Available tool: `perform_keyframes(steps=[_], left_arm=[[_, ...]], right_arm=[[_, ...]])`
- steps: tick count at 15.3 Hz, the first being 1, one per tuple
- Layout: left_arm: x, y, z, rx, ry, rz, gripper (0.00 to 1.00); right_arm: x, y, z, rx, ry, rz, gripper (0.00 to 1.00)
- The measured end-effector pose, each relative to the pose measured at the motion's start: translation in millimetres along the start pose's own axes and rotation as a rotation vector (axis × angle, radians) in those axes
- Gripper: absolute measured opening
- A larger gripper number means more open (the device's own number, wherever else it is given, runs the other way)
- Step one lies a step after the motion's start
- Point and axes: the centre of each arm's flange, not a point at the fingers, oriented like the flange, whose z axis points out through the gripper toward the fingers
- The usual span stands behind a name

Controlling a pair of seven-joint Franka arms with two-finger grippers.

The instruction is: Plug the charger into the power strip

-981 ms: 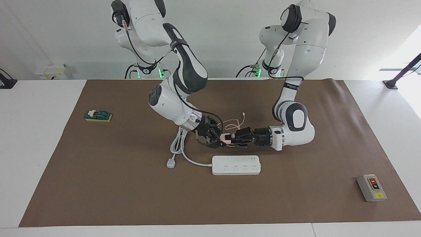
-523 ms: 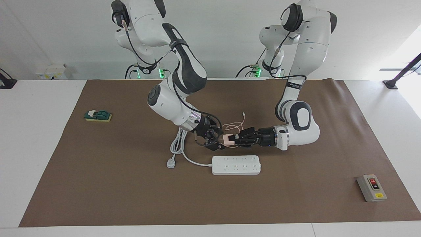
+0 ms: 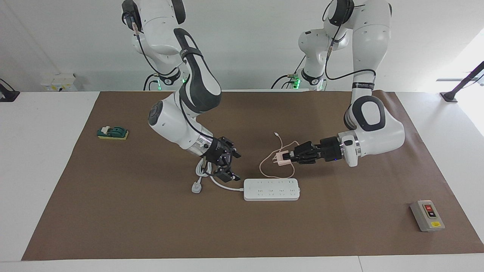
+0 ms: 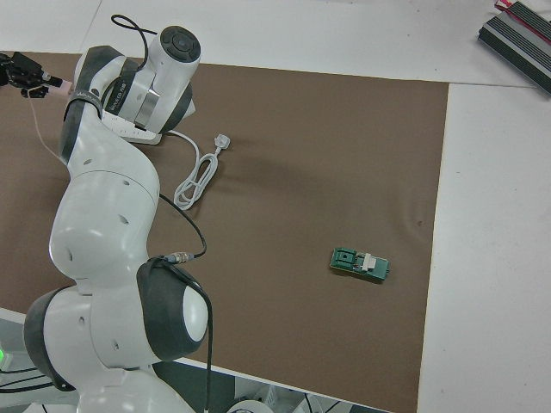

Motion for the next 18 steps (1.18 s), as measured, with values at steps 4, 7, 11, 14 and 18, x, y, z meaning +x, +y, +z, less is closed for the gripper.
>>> perform_keyframes(steps=[4, 7, 11, 14, 18], left_arm=[[-3.4, 1.8, -38.6, 0.231, -0.022, -0.059, 0.32], [-5.1, -20.3, -67.1, 0.344, -0.050, -0.083, 0.32], [-2.2, -29.8, -98.5, 0.470, -0.025, -0.069, 0.32], [0.9, -21.7, -132.8, 0.488, 0.057, -0.057, 0.32], [-7.0, -4.9, -148.7, 0.633, 0.172, -0.178, 0.32]], right_arm=[[21.1, -1.7, -44.5, -0.038, 0.061, -0.030, 1.00], [40.3, -1.3, -71.5, -0.071, 0.075, -0.070, 1.00], [71.0, 5.9, -106.7, -0.158, 0.122, -0.211, 1.00], [89.1, 12.8, -131.5, -0.212, 0.139, -0.307, 1.00], [118.6, 21.5, -162.1, -0.281, 0.159, -0.444, 1.00]])
